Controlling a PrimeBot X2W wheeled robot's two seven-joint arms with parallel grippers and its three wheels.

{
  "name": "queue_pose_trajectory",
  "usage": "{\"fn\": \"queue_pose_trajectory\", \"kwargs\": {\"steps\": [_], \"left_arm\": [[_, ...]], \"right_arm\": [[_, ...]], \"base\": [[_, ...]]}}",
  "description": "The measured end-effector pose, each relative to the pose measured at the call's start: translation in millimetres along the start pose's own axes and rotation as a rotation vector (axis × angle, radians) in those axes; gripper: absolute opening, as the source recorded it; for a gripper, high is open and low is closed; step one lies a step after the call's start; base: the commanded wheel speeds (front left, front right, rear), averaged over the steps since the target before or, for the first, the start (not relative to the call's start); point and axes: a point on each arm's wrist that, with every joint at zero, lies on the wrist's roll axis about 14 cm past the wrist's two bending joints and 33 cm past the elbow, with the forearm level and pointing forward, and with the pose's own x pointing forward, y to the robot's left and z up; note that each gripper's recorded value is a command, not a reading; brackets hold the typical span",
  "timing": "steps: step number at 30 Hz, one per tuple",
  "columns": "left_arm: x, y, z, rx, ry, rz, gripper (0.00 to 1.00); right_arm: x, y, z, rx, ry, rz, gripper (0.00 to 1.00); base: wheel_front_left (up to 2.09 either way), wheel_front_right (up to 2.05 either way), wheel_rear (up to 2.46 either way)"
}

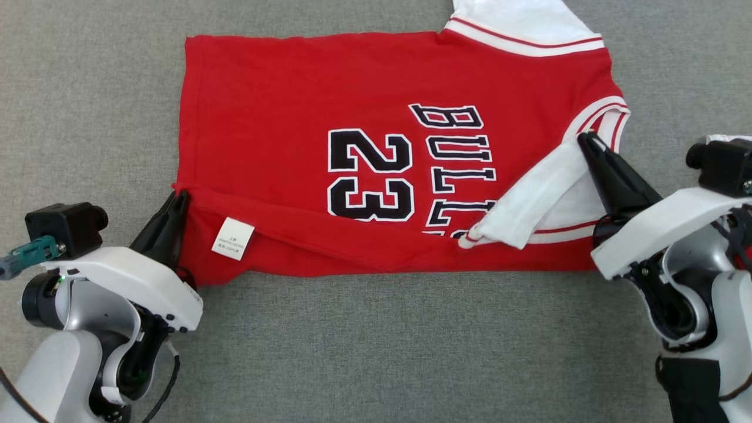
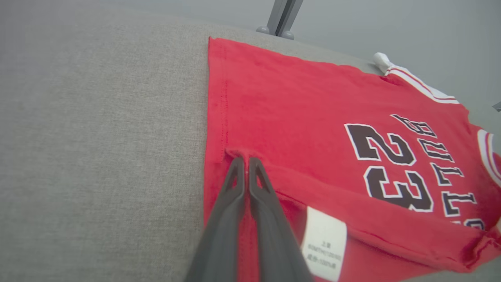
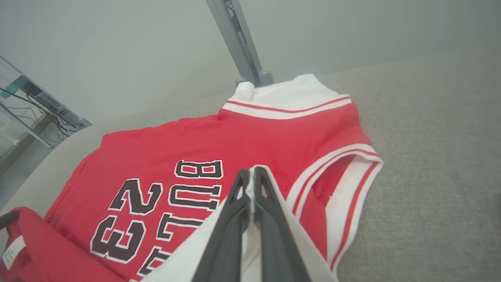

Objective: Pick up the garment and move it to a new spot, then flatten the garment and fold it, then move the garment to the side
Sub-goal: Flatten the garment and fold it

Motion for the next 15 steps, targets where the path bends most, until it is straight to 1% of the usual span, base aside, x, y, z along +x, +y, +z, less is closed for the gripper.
{"fn": "queue_pose_trajectory", "kwargs": {"steps": [5, 10, 15], "left_arm": [[14, 8, -10, -0.019, 0.033, 0.016, 0.00], [21, 15, -21, -0.036, 0.064, 0.036, 0.00], [21, 19, -31, -0.052, 0.098, 0.046, 0.00]], "right_arm": [[23, -12, -7, 0.024, 0.030, -0.017, 0.00], [35, -25, -8, 0.031, 0.022, -0.048, 0.00], [43, -22, -15, 0.050, 0.031, -0.039, 0.00]], "base": [[0.00, 0.00, 0.00], [0.00, 0.00, 0.00], [0.00, 0.00, 0.00]]}}
